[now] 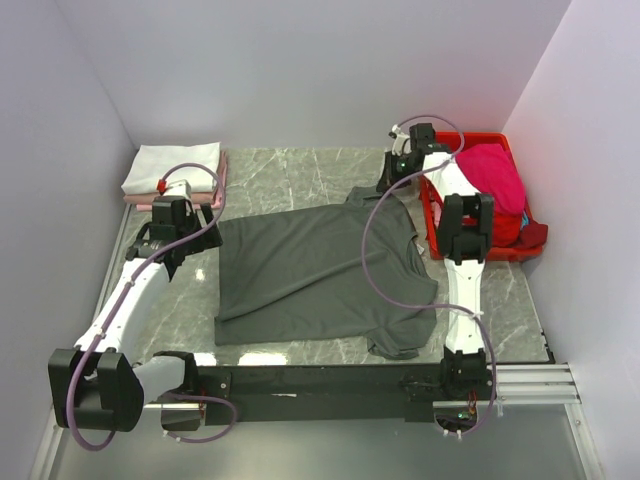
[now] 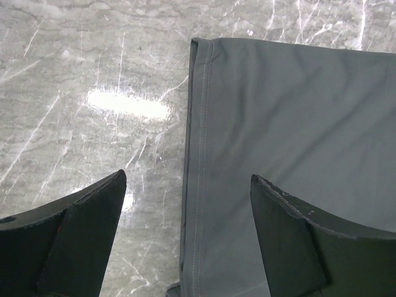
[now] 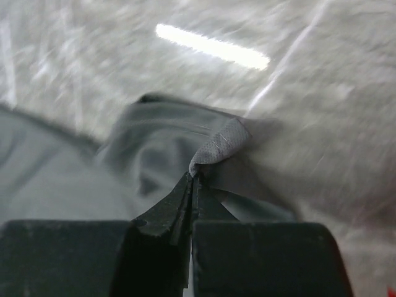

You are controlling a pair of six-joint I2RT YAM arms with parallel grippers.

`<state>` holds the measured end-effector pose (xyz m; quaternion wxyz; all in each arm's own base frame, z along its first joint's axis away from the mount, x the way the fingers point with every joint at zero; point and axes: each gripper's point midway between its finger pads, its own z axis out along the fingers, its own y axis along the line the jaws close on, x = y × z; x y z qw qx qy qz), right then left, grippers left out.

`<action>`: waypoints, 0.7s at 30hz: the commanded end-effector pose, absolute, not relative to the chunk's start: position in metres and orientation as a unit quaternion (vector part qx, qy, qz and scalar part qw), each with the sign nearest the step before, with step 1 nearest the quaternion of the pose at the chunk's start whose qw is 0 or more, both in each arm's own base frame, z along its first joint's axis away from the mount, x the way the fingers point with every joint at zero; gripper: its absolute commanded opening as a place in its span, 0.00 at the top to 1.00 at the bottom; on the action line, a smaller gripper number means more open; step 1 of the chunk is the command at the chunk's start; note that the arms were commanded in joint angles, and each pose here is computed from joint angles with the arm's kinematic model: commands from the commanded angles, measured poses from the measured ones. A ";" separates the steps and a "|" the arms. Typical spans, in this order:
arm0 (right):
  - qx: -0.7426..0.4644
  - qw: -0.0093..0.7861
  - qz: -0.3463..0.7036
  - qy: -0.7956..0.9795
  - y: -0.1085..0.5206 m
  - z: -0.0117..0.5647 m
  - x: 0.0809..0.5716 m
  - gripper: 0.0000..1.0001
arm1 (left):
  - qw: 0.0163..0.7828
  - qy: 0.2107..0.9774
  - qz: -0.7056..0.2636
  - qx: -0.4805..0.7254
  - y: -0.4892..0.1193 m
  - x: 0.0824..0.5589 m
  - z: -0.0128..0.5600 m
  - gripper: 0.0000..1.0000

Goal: Fold and stack the t-shirts
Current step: Flatten the tshirt out

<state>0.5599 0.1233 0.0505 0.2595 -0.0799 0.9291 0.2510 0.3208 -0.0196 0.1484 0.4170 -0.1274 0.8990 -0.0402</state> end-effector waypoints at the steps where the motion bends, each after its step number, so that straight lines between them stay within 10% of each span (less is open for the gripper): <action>1: -0.165 0.359 0.264 0.880 0.131 0.142 0.561 1.00 | 0.443 0.887 -0.042 -0.124 -0.019 0.333 0.166 0.14; 15: -0.374 0.255 0.217 0.865 0.190 0.084 0.422 0.94 | 0.439 0.889 -0.051 -0.121 -0.022 0.331 0.164 0.14; 21: -0.443 0.251 0.192 0.839 0.199 0.094 0.379 0.60 | 0.439 0.889 -0.054 -0.119 -0.024 0.331 0.165 0.14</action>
